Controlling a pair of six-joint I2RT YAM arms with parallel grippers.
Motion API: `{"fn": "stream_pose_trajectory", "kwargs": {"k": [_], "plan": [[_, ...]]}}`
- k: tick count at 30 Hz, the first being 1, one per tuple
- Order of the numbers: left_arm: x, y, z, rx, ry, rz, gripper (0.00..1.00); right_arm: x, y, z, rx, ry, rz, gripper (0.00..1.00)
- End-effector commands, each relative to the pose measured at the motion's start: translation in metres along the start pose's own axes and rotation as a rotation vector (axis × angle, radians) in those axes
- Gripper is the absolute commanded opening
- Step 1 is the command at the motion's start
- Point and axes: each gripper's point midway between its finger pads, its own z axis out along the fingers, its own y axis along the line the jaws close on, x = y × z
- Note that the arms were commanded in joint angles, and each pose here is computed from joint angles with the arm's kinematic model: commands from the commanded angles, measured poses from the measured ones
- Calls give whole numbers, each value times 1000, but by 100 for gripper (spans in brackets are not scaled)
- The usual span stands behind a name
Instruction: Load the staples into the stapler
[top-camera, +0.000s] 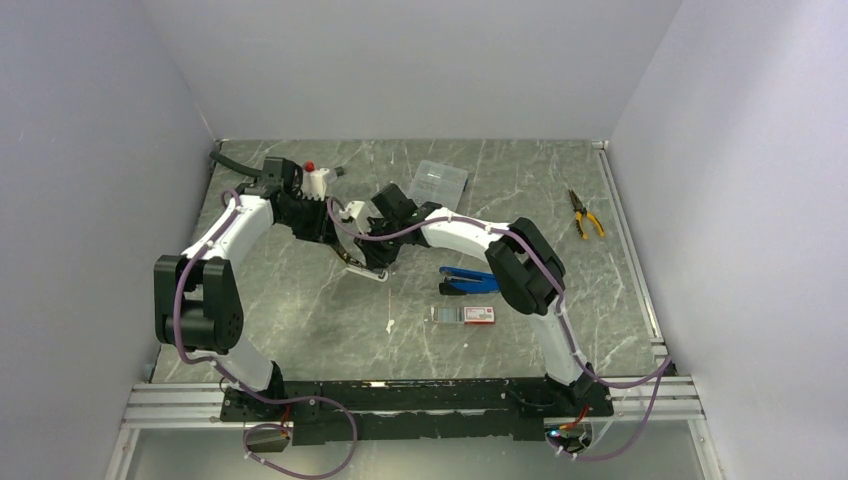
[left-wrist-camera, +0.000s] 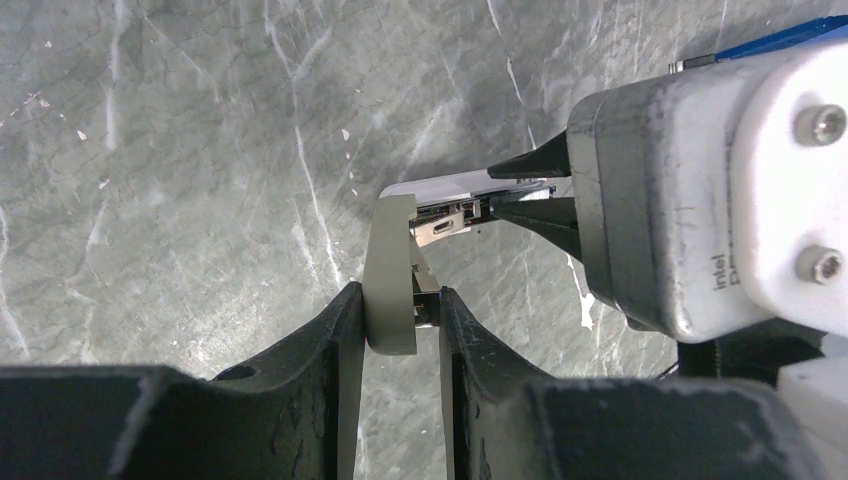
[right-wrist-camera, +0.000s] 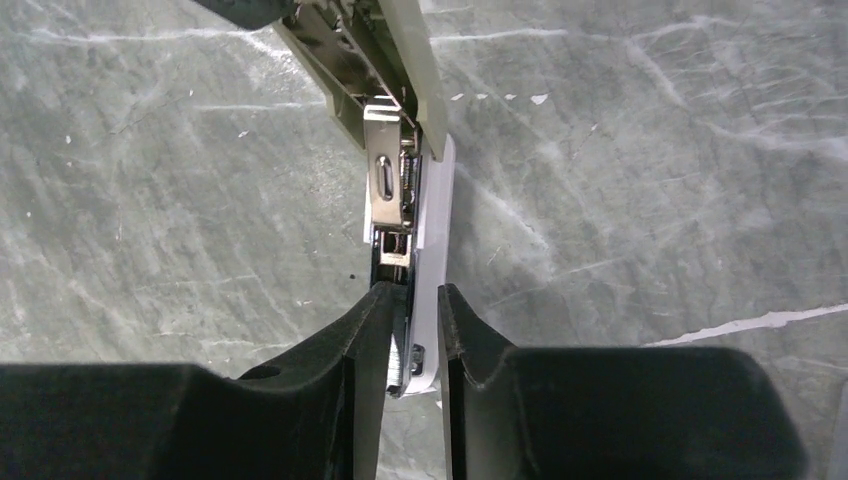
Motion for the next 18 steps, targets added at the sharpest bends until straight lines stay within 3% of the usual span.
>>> {"fn": "stream_pose_trajectory", "kwargs": {"k": [1, 18], "plan": [[-2, -7, 0, 39, 9, 6, 28, -11, -3, 5, 17, -11, -21, 26], [-1, -7, 0, 40, 9, 7, 28, -39, -5, -14, 42, -68, -32, 27]]}}
